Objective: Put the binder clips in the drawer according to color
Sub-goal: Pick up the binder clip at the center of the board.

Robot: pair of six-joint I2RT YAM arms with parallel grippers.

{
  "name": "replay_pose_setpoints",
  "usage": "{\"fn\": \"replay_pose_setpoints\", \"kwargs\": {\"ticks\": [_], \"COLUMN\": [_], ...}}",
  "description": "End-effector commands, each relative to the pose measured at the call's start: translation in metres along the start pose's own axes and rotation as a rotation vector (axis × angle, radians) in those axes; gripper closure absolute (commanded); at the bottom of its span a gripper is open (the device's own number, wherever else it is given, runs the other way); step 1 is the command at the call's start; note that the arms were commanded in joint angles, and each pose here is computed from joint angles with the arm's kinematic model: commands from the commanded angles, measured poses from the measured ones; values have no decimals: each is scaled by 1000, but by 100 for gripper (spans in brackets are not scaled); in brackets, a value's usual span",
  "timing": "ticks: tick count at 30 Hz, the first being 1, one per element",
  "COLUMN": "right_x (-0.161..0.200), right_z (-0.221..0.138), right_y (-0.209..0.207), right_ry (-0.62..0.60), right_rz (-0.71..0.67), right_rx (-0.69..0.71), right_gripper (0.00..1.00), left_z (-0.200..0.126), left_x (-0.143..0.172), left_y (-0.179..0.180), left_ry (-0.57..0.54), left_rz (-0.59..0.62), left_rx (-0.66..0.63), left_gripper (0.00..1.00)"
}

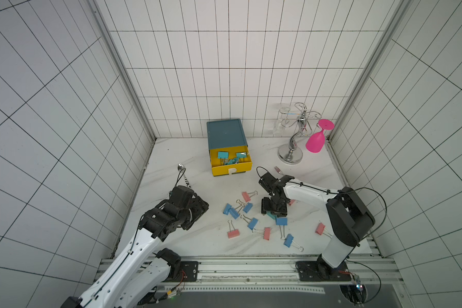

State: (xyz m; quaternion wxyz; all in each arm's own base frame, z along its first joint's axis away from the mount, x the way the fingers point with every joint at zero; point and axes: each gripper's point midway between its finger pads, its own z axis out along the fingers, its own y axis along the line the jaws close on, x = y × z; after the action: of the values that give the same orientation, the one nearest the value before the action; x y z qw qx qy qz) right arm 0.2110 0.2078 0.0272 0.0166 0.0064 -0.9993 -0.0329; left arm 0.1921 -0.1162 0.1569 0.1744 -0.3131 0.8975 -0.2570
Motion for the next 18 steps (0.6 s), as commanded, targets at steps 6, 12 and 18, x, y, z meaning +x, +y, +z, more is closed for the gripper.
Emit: {"fn": "replay_pose_setpoints", "kwargs": {"ticks": [6,12,18], "right_x": [2,-9,-21], "right_z": [1,0,2], "right_y": [-38,-32,-20], "right_ry": [10,8,5], "right_rz": [-10,-28,-43], "right_rx": [89,77,53], "right_gripper": [41,47,56], "left_z": [4,6,4], "left_x": [-7,-8,-8], "left_y": [-22,-27,-26], "left_ry": [-9,-7,-8], "left_rz": [25,30,34], "left_rx": [58,60,58], "left_gripper": [20,20,20]}}
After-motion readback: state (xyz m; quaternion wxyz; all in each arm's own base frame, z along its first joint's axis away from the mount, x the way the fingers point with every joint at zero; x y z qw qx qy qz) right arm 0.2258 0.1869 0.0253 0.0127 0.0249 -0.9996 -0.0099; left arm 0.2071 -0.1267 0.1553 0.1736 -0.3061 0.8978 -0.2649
